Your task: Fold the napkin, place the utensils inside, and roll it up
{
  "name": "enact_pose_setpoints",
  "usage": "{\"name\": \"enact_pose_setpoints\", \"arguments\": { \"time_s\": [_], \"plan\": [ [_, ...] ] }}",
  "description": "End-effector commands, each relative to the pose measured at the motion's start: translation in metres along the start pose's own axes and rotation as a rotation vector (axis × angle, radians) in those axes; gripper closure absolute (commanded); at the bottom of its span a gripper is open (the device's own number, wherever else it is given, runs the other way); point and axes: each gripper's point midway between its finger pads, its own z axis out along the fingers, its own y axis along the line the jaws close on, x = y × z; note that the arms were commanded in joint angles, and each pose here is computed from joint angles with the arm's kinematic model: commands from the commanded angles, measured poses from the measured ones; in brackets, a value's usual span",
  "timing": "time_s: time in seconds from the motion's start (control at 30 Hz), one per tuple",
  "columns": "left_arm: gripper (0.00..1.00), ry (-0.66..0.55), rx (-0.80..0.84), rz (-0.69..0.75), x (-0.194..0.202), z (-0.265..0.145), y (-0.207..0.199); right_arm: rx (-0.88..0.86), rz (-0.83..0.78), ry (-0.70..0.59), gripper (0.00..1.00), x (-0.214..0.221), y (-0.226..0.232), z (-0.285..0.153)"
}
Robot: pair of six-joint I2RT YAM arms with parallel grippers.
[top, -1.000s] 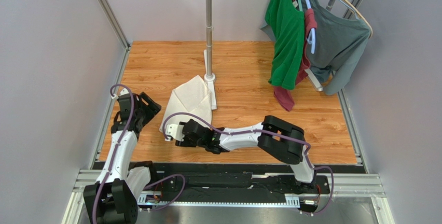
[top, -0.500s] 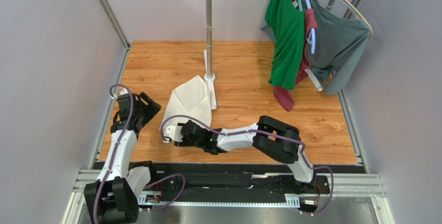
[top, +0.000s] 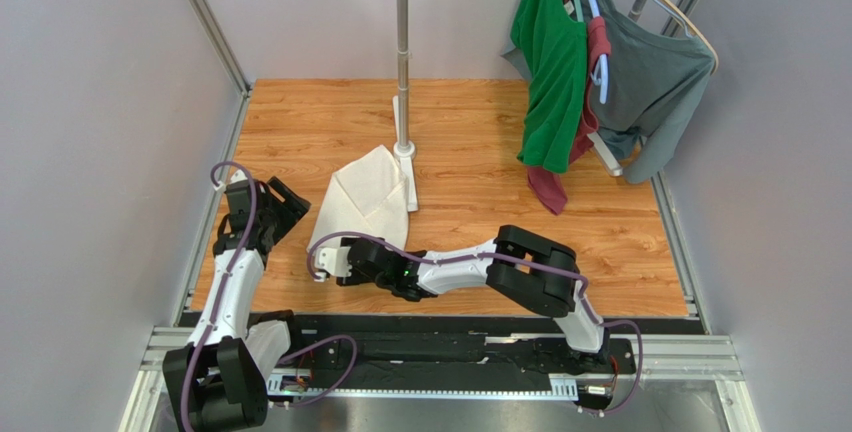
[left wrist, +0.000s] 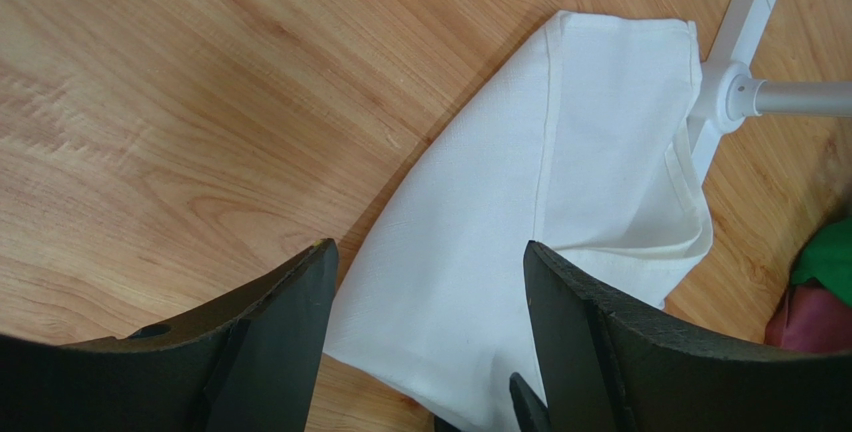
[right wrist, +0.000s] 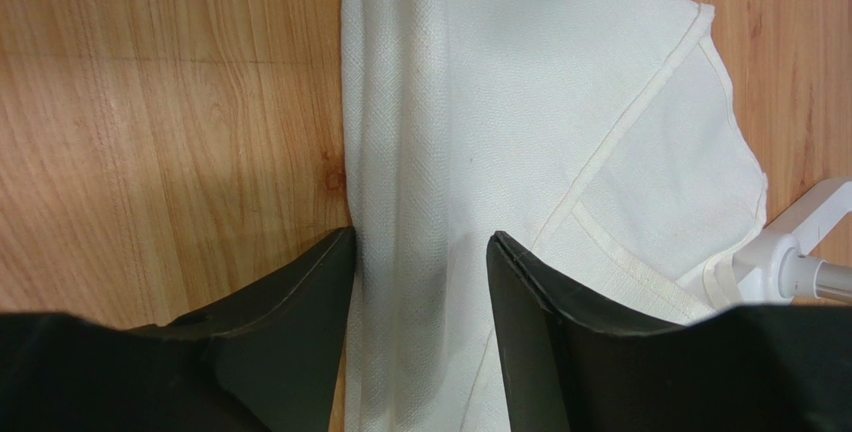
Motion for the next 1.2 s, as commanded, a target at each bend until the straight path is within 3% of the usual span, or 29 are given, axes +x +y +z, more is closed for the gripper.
{"name": "enact_pose_setpoints", "arguments": {
  "time_s": [0.0, 0.47, 0.97, 1.17],
  "plan": [
    [0.22, -0.009, 0.022, -0.004, -0.003, 0.002, -0.003, 0.003, -0.036, 0.009, 0.41, -0.005, -0.001, 0.000],
    [0.22, -0.016, 0.032, -0.013, -0.006, -0.001, -0.003, -0.140, 0.043, 0.060, 0.45, 0.014, 0.023, 0.012],
    [0.22, -0.025, 0.065, -0.013, -0.010, -0.016, -0.011, -0.175, 0.104, 0.160, 0.50, 0.054, 0.029, 0.019],
    [0.22, -0.041, 0.080, -0.005, -0.014, -0.025, -0.015, -0.218, 0.124, 0.203, 0.62, 0.065, 0.028, 0.014]
  ]
}}
